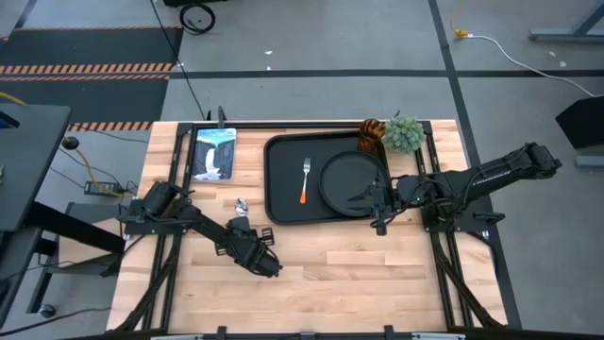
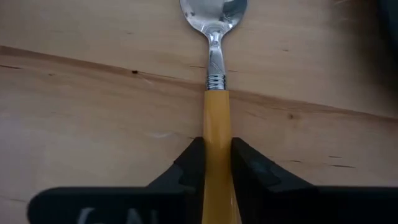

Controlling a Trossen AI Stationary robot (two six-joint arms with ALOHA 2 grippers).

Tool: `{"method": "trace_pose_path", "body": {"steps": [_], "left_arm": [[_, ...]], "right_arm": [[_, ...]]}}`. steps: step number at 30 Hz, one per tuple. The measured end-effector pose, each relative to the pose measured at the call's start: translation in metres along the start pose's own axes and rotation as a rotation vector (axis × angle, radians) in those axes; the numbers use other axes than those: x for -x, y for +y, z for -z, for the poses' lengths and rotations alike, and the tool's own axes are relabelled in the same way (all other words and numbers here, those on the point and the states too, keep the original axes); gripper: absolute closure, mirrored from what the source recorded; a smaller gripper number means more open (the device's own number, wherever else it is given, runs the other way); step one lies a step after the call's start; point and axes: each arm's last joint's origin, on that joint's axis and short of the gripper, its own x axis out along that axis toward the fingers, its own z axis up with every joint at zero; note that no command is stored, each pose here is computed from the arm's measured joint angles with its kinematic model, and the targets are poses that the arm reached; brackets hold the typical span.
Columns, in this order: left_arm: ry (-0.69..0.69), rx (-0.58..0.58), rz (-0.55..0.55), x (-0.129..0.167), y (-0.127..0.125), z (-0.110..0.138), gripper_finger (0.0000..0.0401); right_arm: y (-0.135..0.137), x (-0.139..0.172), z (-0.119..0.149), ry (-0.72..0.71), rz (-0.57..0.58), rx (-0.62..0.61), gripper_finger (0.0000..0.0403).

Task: Pick and place plate/cup/fork/spoon on tray
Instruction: Put the yellow spoon on the black serving tray to the left of the orange fork

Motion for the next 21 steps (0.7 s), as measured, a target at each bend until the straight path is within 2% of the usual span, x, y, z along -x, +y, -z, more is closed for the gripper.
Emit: {"method": "trace_pose_path", "body": {"steps": [10,14,21], "left_arm": [[-0.041,0.007,0.032,0.007,-0.003,-0.01,0.0332],[-0.124,-0.014,0.009,0.02,-0.012,-0.026,0.0332],[-0.243,-0.036,0.048,0.035,-0.042,-0.062,0.0329]], "right_arm": [[0.0,0.0,-0.001,-0.007,0.001,0.013,0.0298],[0.0,0.0,-0.001,-0.008,0.001,0.013,0.0298],[0.0,0.0,-0.001,-0.012,0.001,0.012,0.0298]]}}
